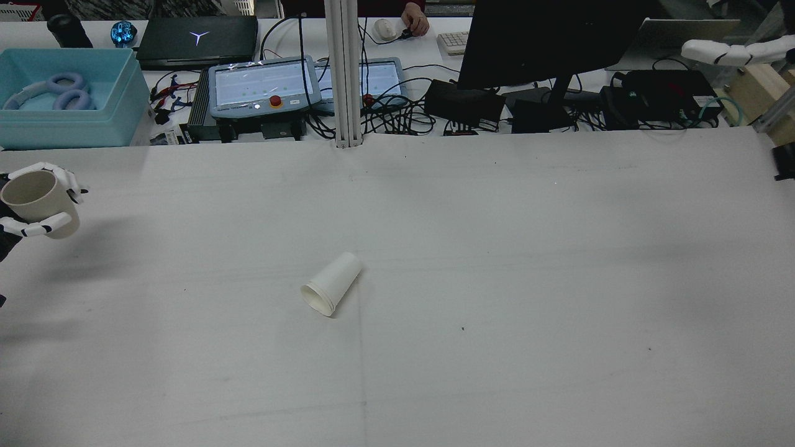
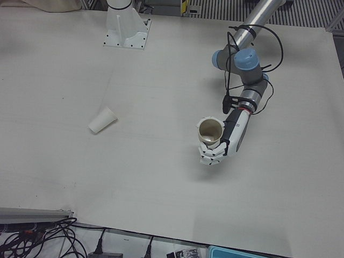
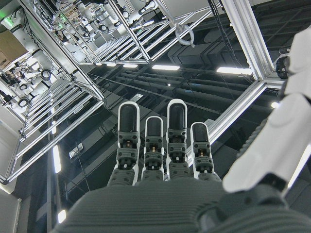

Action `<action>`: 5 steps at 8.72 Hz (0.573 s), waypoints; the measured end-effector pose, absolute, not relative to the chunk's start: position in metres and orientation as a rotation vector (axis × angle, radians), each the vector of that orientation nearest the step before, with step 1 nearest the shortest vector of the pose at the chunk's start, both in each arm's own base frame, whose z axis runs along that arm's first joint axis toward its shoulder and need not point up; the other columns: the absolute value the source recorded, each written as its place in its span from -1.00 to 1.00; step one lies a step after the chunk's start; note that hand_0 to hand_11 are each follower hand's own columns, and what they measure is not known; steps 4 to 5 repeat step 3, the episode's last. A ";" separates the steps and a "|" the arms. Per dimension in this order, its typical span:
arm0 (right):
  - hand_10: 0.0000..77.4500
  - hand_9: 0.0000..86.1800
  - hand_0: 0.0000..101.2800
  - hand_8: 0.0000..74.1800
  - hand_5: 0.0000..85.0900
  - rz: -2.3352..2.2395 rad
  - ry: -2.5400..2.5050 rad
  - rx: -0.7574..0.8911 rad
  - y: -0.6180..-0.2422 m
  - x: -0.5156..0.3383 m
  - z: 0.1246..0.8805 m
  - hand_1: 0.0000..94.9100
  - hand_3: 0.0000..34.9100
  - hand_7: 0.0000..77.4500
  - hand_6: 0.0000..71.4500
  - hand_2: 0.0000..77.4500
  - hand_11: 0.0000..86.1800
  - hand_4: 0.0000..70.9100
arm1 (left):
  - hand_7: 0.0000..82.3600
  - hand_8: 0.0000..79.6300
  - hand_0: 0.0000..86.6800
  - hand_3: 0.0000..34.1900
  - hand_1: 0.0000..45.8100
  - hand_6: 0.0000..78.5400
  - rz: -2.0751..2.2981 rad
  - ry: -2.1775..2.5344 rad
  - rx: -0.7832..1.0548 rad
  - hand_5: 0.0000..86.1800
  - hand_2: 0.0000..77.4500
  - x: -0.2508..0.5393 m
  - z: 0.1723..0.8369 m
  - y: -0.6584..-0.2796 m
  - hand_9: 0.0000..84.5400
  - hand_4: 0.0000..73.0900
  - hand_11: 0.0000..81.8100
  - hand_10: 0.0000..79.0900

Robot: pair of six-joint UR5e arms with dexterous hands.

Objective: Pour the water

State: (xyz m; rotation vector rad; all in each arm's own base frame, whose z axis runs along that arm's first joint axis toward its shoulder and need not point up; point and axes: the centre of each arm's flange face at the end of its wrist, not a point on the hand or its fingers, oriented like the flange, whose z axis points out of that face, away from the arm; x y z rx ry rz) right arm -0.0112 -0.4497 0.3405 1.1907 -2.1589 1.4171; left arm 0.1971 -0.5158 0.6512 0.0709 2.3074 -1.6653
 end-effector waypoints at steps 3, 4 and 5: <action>-0.28 -0.33 -0.18 -0.46 -0.28 1.434 -2.137 1.212 -0.448 0.001 0.342 -0.84 -1.00 0.15 -0.05 -0.54 -0.04 -0.68 | 0.11 0.00 0.18 -1.00 -0.57 -0.03 -1.613 2.307 0.228 0.06 0.11 0.177 0.760 -0.493 0.30 0.10 -0.60 -0.74; -0.28 -0.33 -0.18 -0.46 -0.28 1.434 -2.137 1.212 -0.448 0.001 0.342 -0.84 -1.00 0.15 -0.05 -0.54 -0.04 -0.68 | 0.11 0.00 0.18 -1.00 -0.57 -0.03 -1.613 2.307 0.228 0.06 0.11 0.177 0.760 -0.493 0.30 0.10 -0.60 -0.74; -0.28 -0.33 -0.18 -0.46 -0.28 1.434 -2.137 1.212 -0.448 0.001 0.342 -0.84 -1.00 0.15 -0.05 -0.54 -0.04 -0.68 | 0.11 0.00 0.18 -1.00 -0.57 -0.03 -1.613 2.307 0.228 0.06 0.11 0.177 0.760 -0.493 0.30 0.10 -0.60 -0.74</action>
